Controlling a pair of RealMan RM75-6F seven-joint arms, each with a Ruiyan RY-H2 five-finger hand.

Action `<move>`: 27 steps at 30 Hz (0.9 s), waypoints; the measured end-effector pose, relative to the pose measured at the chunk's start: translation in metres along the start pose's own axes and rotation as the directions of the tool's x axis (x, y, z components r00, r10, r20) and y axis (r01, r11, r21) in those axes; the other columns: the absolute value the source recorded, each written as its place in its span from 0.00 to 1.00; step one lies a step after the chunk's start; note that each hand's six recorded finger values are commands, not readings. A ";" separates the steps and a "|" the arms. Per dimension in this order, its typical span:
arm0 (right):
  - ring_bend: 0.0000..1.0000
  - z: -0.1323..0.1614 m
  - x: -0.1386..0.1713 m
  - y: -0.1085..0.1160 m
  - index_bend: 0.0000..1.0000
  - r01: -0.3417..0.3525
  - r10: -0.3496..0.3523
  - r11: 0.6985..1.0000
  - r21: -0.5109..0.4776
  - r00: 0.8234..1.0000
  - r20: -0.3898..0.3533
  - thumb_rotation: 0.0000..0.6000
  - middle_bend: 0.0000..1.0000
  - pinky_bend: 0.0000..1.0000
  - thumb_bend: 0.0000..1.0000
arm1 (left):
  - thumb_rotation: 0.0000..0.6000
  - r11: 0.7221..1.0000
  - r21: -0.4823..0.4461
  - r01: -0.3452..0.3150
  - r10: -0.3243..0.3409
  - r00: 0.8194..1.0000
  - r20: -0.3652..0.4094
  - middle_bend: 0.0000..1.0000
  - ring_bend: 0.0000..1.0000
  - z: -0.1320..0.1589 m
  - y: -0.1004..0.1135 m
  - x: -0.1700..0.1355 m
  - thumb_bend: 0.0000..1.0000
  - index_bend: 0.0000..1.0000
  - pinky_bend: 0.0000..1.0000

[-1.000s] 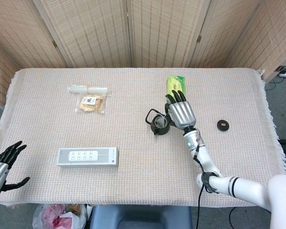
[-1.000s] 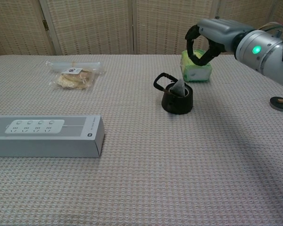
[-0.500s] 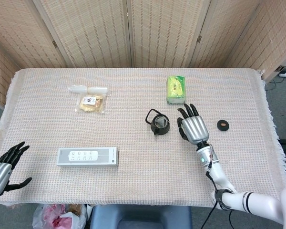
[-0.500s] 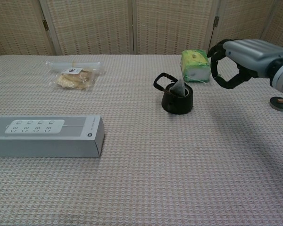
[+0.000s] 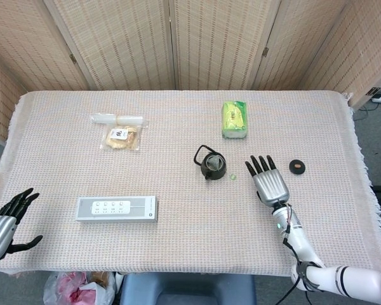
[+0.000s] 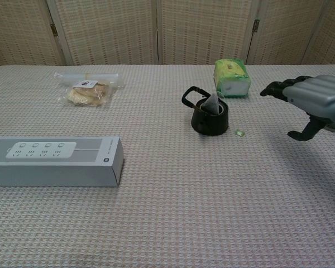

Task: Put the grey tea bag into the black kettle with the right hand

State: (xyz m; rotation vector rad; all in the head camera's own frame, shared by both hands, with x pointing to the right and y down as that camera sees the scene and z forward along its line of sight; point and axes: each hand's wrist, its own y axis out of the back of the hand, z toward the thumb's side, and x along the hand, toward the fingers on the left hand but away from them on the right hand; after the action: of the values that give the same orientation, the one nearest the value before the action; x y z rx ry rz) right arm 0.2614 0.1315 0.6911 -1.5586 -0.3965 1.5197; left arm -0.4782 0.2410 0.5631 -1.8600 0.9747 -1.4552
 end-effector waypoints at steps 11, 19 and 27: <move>0.49 -0.034 0.034 0.065 0.02 0.028 -0.033 0.988 -0.150 0.999 -0.027 1.00 0.01 0.60 0.62 | 1.00 1.000 0.007 -0.009 0.009 1.000 0.024 0.00 0.00 0.006 0.001 -0.001 0.27 0.00 0.18; 0.80 -0.044 0.036 0.109 0.03 -0.114 0.098 0.979 -0.171 0.990 -0.100 1.00 0.09 0.94 0.71 | 1.00 1.000 0.016 -0.009 0.009 0.999 0.034 0.00 0.00 0.010 -0.001 -0.001 0.27 0.00 0.18; 0.82 -0.019 0.018 0.125 0.04 -0.321 0.276 0.914 -0.248 0.940 -0.201 1.00 0.10 0.97 0.72 | 1.00 1.000 0.019 -0.006 0.005 0.999 0.039 0.00 0.00 0.012 -0.002 0.000 0.27 0.00 0.18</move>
State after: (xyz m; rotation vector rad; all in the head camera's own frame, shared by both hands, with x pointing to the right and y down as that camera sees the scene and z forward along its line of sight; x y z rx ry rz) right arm 0.2386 0.0698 0.5815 -2.0270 -0.2951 1.6018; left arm -0.4656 0.2420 0.5621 -1.8637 0.9427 -1.4148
